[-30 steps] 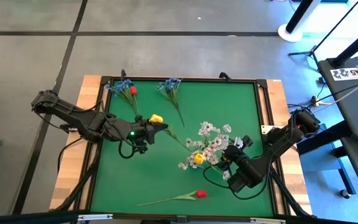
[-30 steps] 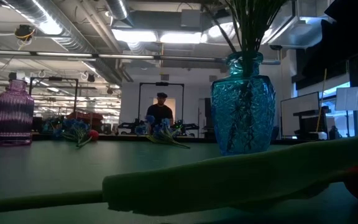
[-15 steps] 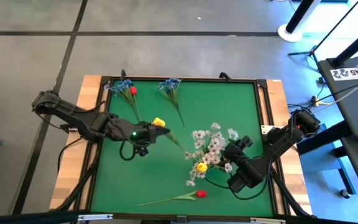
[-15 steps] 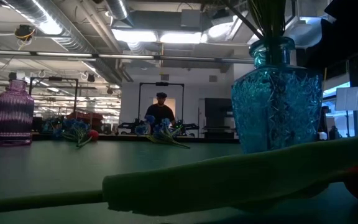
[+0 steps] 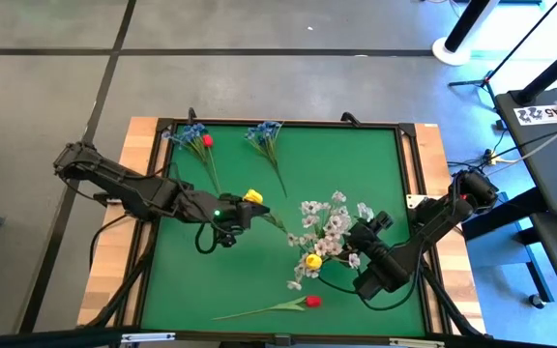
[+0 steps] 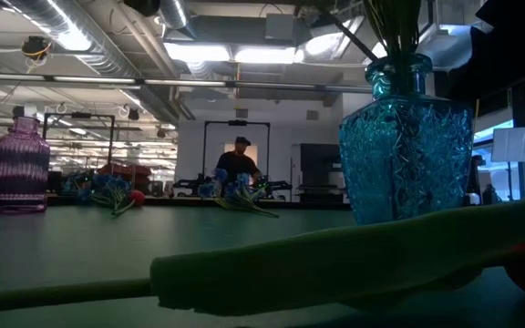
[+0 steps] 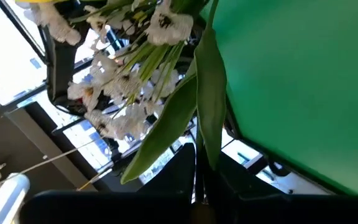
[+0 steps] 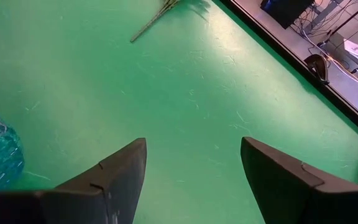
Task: Sort flowers into vase by color
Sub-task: Put the yellow flower into the blue vase
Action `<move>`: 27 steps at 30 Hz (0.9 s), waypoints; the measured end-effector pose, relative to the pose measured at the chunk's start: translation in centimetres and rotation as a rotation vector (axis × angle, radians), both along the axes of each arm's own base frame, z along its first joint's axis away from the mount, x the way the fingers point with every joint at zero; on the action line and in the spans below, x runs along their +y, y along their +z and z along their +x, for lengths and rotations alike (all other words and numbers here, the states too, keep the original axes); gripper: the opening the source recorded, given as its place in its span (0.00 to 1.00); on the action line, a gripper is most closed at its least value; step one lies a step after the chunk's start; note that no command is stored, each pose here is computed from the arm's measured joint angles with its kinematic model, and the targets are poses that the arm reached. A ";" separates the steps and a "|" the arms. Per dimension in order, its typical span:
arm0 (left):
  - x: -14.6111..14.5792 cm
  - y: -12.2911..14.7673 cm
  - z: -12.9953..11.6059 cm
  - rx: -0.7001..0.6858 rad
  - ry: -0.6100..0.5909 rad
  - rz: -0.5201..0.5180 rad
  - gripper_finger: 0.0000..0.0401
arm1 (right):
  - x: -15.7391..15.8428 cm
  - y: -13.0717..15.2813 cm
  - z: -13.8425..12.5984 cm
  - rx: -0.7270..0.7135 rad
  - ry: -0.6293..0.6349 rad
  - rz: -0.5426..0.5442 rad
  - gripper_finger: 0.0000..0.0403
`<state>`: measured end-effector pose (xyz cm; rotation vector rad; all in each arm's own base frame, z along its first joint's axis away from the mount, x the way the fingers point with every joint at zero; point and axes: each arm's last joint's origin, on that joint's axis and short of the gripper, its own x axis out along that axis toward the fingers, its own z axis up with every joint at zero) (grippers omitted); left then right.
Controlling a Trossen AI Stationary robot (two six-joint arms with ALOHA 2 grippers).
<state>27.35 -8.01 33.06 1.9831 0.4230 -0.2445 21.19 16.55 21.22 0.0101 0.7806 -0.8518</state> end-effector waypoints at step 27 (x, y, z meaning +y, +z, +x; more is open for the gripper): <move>-0.6 0.6 -0.1 -0.109 0.108 -0.779 0.52 | 0.1 -0.1 0.1 0.006 -0.002 0.024 0.65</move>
